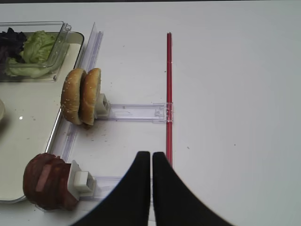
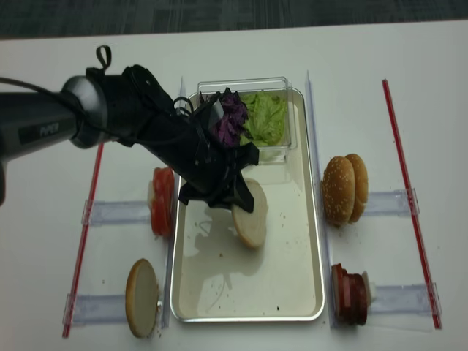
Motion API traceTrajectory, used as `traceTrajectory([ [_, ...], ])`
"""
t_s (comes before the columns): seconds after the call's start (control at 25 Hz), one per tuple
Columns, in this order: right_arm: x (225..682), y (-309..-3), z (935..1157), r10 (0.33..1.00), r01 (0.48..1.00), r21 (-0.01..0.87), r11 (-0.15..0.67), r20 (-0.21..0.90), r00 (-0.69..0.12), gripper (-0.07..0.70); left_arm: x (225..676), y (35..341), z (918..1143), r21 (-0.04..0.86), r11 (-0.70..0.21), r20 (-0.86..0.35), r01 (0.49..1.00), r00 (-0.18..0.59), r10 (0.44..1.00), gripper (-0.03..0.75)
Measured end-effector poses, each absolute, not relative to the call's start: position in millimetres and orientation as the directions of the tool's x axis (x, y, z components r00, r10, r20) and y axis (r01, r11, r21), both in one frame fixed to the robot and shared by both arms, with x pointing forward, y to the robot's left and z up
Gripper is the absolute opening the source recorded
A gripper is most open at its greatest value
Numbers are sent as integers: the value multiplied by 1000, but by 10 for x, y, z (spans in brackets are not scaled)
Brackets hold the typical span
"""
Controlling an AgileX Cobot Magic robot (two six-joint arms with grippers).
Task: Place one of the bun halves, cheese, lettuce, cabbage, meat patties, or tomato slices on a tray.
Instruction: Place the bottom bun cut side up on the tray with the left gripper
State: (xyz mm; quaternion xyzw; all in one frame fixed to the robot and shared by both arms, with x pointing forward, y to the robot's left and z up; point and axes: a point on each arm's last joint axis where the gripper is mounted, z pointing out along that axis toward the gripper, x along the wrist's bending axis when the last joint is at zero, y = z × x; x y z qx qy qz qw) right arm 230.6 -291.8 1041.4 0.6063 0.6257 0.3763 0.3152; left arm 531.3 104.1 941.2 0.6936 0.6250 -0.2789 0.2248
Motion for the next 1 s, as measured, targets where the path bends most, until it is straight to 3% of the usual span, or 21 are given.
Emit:
traceTrajectory([
  [0.2, 2306, -2918, 10414, 996, 521, 853, -16, 60, -67, 483, 5218, 1082, 9298, -58, -126, -663, 990, 56, 746, 24],
  [1.0, 2306, -2918, 10414, 996, 521, 853, -16, 60, -67, 483, 5257, 1074, 9296, -21, -99, -667, 995, 60, 742, 49],
])
